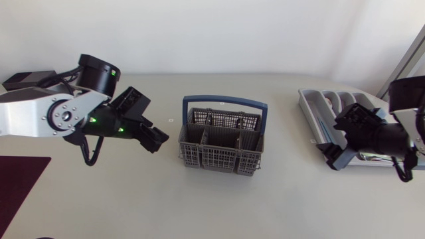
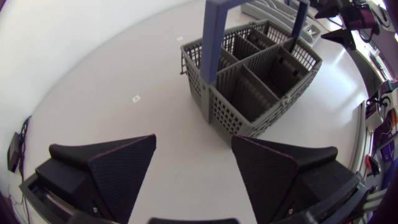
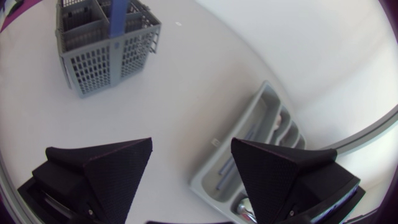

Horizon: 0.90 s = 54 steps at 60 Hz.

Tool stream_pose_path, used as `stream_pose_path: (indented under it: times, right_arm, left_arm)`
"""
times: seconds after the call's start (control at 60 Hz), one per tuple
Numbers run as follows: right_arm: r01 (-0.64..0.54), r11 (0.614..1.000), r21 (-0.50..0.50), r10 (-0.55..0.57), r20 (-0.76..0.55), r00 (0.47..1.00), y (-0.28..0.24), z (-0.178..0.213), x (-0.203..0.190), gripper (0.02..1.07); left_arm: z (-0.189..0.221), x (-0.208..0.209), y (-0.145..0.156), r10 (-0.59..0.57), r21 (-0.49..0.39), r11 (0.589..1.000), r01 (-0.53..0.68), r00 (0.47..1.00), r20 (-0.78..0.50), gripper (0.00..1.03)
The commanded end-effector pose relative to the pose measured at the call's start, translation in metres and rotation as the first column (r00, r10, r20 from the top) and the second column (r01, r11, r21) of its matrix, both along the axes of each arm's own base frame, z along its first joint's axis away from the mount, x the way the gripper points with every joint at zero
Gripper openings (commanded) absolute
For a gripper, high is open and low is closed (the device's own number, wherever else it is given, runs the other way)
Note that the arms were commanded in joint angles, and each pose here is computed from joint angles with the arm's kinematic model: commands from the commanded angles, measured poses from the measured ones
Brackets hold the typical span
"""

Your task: Sort the cutlery from the basket into the organizer compartments.

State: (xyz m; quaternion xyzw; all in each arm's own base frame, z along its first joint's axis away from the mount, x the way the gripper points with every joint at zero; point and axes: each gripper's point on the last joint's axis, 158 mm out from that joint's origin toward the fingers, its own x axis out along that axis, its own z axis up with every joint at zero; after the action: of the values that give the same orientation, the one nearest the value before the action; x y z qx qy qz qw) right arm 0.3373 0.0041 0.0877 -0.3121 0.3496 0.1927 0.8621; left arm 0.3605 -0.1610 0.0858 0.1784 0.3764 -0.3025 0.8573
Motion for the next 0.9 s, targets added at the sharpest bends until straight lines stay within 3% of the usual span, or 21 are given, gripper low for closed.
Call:
stream_pose_path:
  times: [0.0, 0.2, 0.45, 0.883]
  right_arm:
    - [0.033, 0.996, 0.083, -0.028, -0.057, 0.998, 0.028, -0.006, 0.004, 0.94]
    - [0.026, 0.99, 0.136, -0.005, -0.15, 0.989, 0.074, -0.026, 0.024, 0.94]
    - [0.011, 0.987, 0.16, 0.02, -0.19, 0.982, 0.117, -0.034, 0.047, 0.94]
    - [0.019, 0.991, 0.135, 0.008, -0.198, 0.98, 0.141, -0.043, 0.072, 0.94]
  left_arm:
    - [-0.031, 0.0, 0.006, -0.012, 0.052, 0.999, 0.015, 0.999, -0.047, 0.84]
    - [-0.061, 0.013, -0.003, -0.038, 0.091, 0.995, 0.043, 0.997, -0.061, 0.84]
    - [-0.065, 0.009, -0.018, -0.084, 0.095, 0.992, 0.089, 0.995, -0.056, 0.85]
    - [-0.064, 0.014, -0.015, -0.081, 0.092, 0.992, 0.083, 0.996, -0.03, 0.85]
